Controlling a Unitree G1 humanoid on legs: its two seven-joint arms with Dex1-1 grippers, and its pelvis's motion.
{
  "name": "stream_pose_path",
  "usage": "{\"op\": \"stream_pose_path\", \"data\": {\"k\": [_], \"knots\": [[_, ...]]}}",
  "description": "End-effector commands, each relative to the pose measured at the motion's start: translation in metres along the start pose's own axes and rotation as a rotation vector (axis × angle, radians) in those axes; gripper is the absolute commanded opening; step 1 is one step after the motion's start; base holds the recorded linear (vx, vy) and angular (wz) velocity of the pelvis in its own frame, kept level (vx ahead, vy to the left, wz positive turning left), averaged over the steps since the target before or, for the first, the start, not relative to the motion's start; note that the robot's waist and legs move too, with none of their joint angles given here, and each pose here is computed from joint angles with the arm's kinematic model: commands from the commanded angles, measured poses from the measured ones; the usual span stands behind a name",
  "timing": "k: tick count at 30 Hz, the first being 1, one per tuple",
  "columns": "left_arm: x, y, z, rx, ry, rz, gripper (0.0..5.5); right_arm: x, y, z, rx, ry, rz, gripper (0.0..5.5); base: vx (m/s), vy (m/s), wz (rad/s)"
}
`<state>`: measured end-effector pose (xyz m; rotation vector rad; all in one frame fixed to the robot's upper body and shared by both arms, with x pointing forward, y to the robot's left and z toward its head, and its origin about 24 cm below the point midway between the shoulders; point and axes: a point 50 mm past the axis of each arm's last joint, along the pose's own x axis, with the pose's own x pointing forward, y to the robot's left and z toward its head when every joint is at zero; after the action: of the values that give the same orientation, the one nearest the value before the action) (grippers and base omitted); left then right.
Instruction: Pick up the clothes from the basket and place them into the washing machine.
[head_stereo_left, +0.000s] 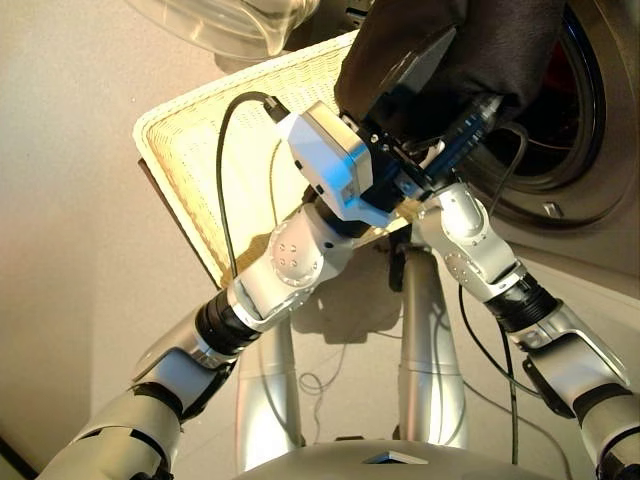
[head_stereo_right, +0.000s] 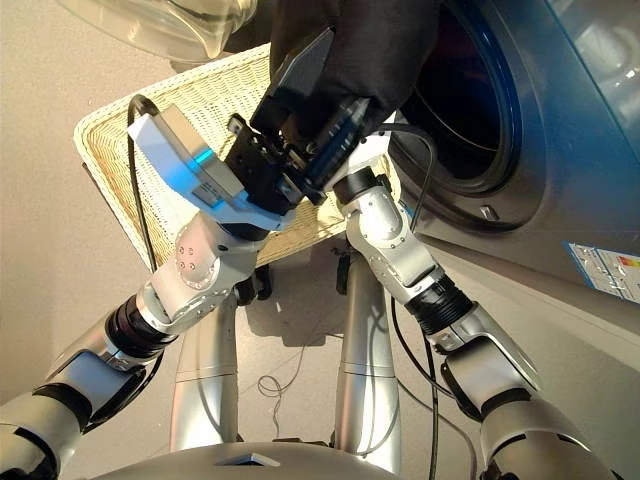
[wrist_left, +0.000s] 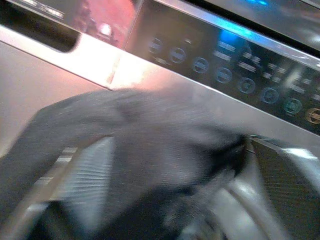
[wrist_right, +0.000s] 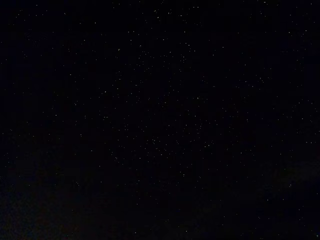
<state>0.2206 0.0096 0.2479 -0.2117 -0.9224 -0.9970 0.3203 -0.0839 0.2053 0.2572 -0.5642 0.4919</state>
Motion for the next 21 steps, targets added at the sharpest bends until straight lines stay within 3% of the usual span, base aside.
{"op": "stream_pose_path", "data": {"k": [1, 12, 21], "knots": [[0.007, -0.006, 0.003, -0.025, -0.042, -0.043, 5.5, 0.013, 0.016, 0.031, 0.144, -0.219, 0.019, 0.0, 0.0, 0.0, 0.0], [-0.036, 0.025, -0.002, 0.067, 0.078, 0.091, 5.5, -0.006, -0.033, 0.052, 0.112, -0.369, -0.232, 0.0, 0.0, 0.0, 0.0], [-0.065, 0.029, 0.002, 0.011, 0.117, 0.155, 5.5, -0.015, -0.072, 0.047, 0.139, -0.416, -0.488, 0.0, 0.0, 0.0, 0.0]]}}
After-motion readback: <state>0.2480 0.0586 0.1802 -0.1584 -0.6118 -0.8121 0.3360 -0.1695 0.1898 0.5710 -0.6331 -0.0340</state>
